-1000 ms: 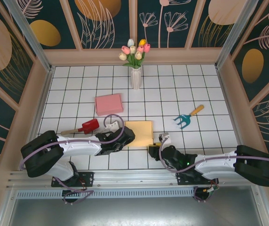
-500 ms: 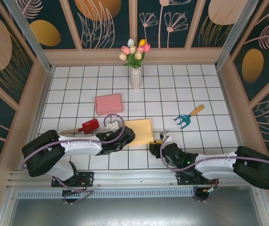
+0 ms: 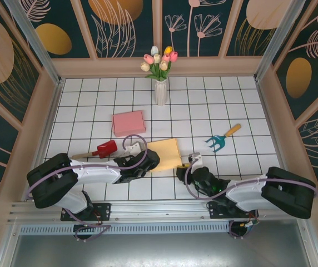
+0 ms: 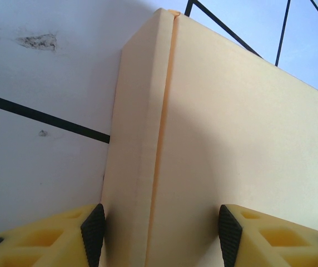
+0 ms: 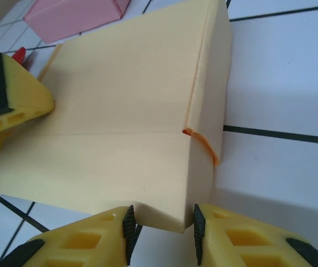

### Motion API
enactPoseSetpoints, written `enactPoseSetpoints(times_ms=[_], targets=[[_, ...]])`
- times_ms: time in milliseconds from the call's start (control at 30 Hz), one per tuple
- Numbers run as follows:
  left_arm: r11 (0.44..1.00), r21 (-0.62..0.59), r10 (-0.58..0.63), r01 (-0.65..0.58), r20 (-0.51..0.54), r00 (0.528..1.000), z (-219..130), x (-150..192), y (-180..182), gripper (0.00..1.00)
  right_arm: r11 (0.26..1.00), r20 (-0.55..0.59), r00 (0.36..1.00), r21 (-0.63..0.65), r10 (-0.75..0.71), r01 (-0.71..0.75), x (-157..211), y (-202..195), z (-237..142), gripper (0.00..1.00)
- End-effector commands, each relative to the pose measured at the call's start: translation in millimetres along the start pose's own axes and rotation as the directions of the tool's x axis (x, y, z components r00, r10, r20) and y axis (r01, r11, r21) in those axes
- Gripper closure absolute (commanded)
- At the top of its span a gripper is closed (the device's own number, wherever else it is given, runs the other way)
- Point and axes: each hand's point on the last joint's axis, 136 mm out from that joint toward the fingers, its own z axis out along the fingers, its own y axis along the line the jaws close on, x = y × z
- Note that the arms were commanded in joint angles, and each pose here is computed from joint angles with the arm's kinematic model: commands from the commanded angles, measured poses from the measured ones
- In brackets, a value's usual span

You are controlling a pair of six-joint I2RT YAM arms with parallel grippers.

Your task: Fold the paper box

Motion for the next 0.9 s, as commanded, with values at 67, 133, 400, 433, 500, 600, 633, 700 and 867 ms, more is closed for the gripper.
enactPoseSetpoints(times_ms=[67, 133, 400, 433, 500, 600, 633, 700, 867], targets=[[0.987, -0.145, 0.060, -0.068, -0.056, 0.997, 8.3, 14.6, 43.5, 0.43, 1.000, -0.034, 0.999, -0.007, -0.021, 0.020, 15.9, -5.6, 4.6, 0.64], [0.987, -0.143, 0.060, -0.068, -0.062, 0.996, 9.3, 15.9, 42.6, 0.43, 1.000, -0.042, 0.999, 0.000, -0.024, 0.024, 18.7, -5.8, 9.8, 0.65], [0.985, -0.151, 0.072, -0.082, -0.067, 0.995, 11.8, 17.0, 42.5, 0.43, 1.000, -0.044, 0.999, 0.011, -0.010, 0.010, 23.7, -1.6, 25.1, 0.62], [0.985, -0.152, 0.077, -0.086, -0.065, 0.995, 11.4, 16.6, 42.5, 0.43, 1.000, -0.053, 0.998, 0.016, -0.015, 0.016, 25.4, -0.4, 27.1, 0.60], [0.984, -0.157, 0.083, -0.090, -0.056, 0.995, 10.4, 14.3, 42.5, 0.43, 1.000, -0.049, 0.999, 0.022, -0.008, 0.010, 25.3, 0.5, 26.4, 0.56], [0.978, -0.174, 0.110, -0.112, -0.023, 0.994, 6.9, 6.3, 43.2, 0.43, 0.999, -0.006, 1.000, 0.030, 0.029, -0.028, 17.3, -0.5, 18.0, 0.50], [0.976, -0.182, 0.123, -0.123, -0.008, 0.992, 5.3, 2.8, 44.3, 0.43, 0.999, 0.007, 0.999, 0.036, 0.033, -0.034, 14.1, -1.6, 14.1, 0.47], [0.973, -0.172, 0.157, -0.153, 0.009, 0.988, 3.2, -1.9, 42.0, 0.42, 0.998, 0.015, 0.999, 0.050, 0.033, -0.033, 8.2, -2.4, 8.3, 0.43], [0.951, -0.104, 0.300, -0.293, 0.060, 0.952, -1.6, -12.8, 28.0, 0.41, 0.998, 0.052, 0.998, 0.042, 0.043, -0.045, -13.9, 1.3, -14.3, 0.37]])
